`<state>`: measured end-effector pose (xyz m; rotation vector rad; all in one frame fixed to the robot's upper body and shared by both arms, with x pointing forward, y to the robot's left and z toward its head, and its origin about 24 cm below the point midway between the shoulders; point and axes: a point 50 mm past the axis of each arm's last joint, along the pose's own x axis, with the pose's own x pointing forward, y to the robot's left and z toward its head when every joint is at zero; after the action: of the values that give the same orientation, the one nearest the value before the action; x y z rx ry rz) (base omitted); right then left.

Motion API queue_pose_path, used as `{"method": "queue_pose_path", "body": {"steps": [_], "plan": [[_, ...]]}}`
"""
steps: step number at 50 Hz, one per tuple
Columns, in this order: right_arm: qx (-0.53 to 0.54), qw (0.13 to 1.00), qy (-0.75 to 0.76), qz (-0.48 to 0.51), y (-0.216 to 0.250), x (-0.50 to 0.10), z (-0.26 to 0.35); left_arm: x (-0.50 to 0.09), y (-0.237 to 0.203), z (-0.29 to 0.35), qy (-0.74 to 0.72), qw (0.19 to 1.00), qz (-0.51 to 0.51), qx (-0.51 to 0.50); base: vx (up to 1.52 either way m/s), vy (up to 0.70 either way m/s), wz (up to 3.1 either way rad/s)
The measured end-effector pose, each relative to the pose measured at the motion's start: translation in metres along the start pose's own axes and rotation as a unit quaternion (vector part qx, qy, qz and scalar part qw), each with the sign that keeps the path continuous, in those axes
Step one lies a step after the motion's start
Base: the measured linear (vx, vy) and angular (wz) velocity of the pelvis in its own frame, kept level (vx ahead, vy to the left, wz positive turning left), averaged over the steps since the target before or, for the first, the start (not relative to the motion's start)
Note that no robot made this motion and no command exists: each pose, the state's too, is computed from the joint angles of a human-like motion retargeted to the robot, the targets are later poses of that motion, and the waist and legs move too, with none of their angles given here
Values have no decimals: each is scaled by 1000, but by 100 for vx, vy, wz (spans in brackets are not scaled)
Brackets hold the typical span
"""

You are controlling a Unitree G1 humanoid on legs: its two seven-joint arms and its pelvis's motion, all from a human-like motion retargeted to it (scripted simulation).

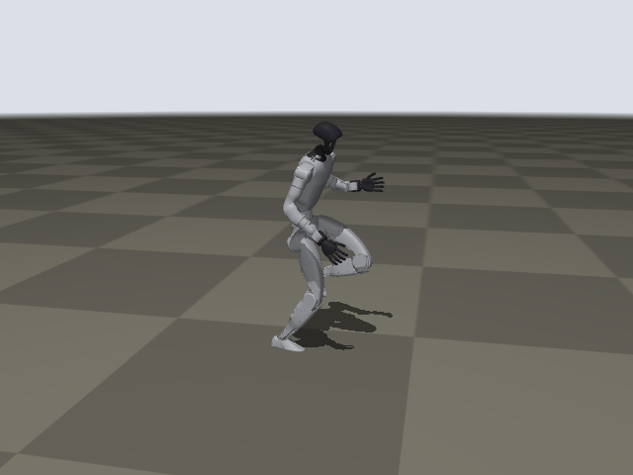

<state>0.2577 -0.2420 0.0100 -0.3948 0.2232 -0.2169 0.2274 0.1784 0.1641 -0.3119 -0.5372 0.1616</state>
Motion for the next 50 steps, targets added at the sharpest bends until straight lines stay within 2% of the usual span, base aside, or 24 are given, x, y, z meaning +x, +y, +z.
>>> {"method": "queue_pose_path", "body": {"steps": [3,6,8,11,13,15,17,21,24,27,30,33,36,40,45,48,50], "plan": [[30,977,-211,23,32,41,146,-34,55,6,35,992,119,-9,55,-2,-35],[62,912,-398,72,62,7,262,-61,90,4,110,981,142,78,78,5,89],[60,864,-481,134,91,-34,294,-77,109,-10,185,961,136,153,94,12,114],[-6,778,-565,275,145,-100,299,-117,138,-31,288,914,151,242,107,18,89],[-19,715,-605,350,168,-141,294,-145,153,-33,334,882,166,288,115,23,51],[26,674,-614,409,183,-178,284,-179,158,-22,370,852,183,322,115,25,29],[80,659,-618,420,178,-195,280,-192,156,-20,389,841,190,326,106,25,41],[127,703,-600,361,158,-179,269,-185,145,-41,396,845,175,314,87,20,60],[136,757,-570,288,149,-156,257,-148,129,-49,332,880,181,288,67,8,101],[174,814,-505,228,127,-126,238,-70,78,-63,217,942,146,212,52,-1,161],[231,873,-396,165,69,-92,184,13,-18,-56,65,988,46,129,71,-7,169],[159,927,-317,125,5,-100,123,47,-66,-25,-38,996,30,80,95,-10,56],[47,964,-210,158,-44,-126,84,58,-70,-8,-70,995,29,57,114,-17,7],[-56,973,-19,223,-81,-146,33,56,-76,-16,-46,998,4,49,119,-26,-14],[-72,962,179,194,-93,-190,-37,23,-72,-44,35,997,-34,61,117,-24,-18],[24,955,263,133,-87,-176,-88,19,-64,-65,86,995,-26,51,116,-20,-1],[47,948,294,111,-74,-165,-107,5,-54,-76,123,991,-6,52,106,-21,-44]]}}
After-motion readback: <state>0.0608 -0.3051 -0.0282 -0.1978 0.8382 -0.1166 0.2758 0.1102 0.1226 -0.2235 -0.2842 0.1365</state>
